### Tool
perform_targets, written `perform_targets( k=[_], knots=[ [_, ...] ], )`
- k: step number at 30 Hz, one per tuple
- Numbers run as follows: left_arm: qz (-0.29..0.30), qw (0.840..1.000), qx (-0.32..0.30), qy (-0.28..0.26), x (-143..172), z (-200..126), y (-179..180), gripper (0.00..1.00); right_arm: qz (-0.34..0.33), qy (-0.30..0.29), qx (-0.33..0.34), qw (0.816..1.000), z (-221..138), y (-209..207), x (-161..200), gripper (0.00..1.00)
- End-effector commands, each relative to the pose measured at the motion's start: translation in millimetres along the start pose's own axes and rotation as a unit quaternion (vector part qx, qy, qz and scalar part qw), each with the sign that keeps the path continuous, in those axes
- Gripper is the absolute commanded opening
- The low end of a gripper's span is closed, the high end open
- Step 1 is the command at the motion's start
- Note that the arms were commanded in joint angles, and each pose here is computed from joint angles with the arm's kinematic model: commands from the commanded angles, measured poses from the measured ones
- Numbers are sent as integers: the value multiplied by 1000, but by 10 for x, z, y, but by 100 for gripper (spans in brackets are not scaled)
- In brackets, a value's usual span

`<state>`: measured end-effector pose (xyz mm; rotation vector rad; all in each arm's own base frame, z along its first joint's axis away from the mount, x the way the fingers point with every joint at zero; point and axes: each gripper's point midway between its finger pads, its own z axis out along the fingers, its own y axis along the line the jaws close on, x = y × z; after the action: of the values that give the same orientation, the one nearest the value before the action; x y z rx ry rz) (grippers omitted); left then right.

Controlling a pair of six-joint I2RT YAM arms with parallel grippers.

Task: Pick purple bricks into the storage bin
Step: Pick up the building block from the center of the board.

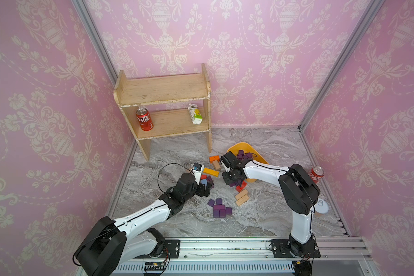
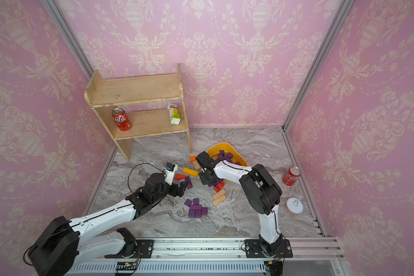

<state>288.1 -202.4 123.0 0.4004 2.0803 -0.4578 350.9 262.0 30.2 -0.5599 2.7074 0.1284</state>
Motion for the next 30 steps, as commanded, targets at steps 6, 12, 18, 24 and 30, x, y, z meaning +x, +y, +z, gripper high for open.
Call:
perform_targets(
  k=[6,12,18,24,30],
  knots=[
    [12,1000,-17,-4,9,7,76,99,-12,23,-13,1000,100,60,101,42],
    [13,1000,-22,-4,16,-1,98,99,-14,29,-10,999,121,55,126,42],
    [14,1000,-27,-3,28,-4,115,99,-13,12,-25,1000,53,105,60,24],
    [16,999,-29,-7,-8,-15,116,99,-4,-57,-63,996,-358,192,-280,23],
    [8,998,-54,-5,-95,-51,185,99,32,-117,-77,990,-810,-33,-652,24]
  ],
)
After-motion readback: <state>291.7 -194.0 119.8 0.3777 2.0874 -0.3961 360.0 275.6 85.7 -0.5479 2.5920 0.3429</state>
